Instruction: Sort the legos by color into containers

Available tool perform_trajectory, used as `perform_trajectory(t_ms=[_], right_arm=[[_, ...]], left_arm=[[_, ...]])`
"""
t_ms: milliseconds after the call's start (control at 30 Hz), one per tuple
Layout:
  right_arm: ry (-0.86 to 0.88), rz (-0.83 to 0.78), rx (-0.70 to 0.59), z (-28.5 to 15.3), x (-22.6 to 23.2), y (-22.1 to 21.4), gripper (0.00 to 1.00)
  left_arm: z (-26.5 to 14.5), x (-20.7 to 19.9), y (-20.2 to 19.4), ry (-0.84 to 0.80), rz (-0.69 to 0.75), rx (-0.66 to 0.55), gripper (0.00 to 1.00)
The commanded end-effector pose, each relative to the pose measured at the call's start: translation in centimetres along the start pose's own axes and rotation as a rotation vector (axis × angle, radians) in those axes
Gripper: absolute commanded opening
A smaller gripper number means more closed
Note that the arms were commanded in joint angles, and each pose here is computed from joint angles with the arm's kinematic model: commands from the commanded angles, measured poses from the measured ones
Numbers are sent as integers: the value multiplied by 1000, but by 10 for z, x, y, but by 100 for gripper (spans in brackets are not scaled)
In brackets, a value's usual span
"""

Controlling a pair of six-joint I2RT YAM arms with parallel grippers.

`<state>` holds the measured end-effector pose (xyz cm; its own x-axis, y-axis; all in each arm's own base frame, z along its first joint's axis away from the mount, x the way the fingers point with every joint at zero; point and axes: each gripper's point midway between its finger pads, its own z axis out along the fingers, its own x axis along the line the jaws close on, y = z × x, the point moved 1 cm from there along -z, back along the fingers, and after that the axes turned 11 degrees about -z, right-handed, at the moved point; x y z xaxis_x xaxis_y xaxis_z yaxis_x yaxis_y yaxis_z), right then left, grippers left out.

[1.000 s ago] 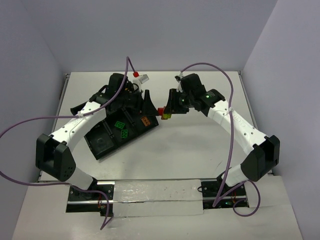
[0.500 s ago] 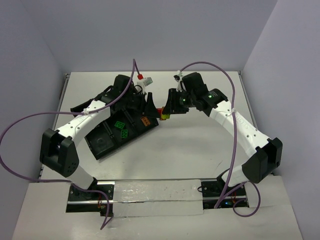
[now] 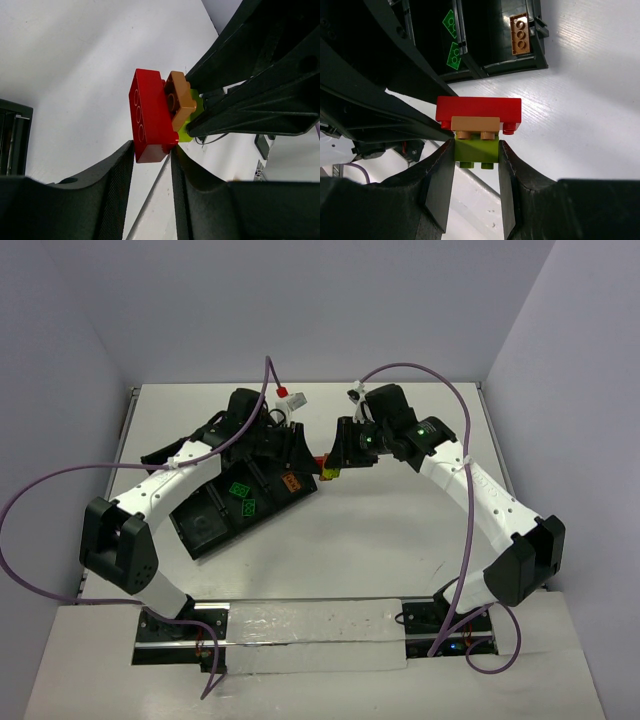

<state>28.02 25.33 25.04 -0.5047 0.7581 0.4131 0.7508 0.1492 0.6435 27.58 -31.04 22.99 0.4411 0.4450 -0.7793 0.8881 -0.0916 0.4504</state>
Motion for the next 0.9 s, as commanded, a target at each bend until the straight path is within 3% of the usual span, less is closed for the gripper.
perform_trajectory(t_ms=[0, 100, 167, 233, 300, 867], right_arm=[[62, -37, -33, -9, 17, 14, 1], [66, -37, -27, -8, 17, 12, 1], [64, -39, -25, -8, 16, 11, 1], [54, -39, -18, -7, 14, 8, 1], [39, -45, -16, -6, 10, 6, 1], [-65, -62, 22, -6, -18, -19, 0]], left_arm=[[0, -17, 15, -52, 69, -41, 40], [0, -16, 15, -47, 66, -43, 32], [0, -17, 16, -45, 68, -47, 22], [0, -16, 17, -37, 68, -48, 4], [0, -14, 17, -28, 67, -46, 0], [23, 26, 40, 45, -16, -65, 0]])
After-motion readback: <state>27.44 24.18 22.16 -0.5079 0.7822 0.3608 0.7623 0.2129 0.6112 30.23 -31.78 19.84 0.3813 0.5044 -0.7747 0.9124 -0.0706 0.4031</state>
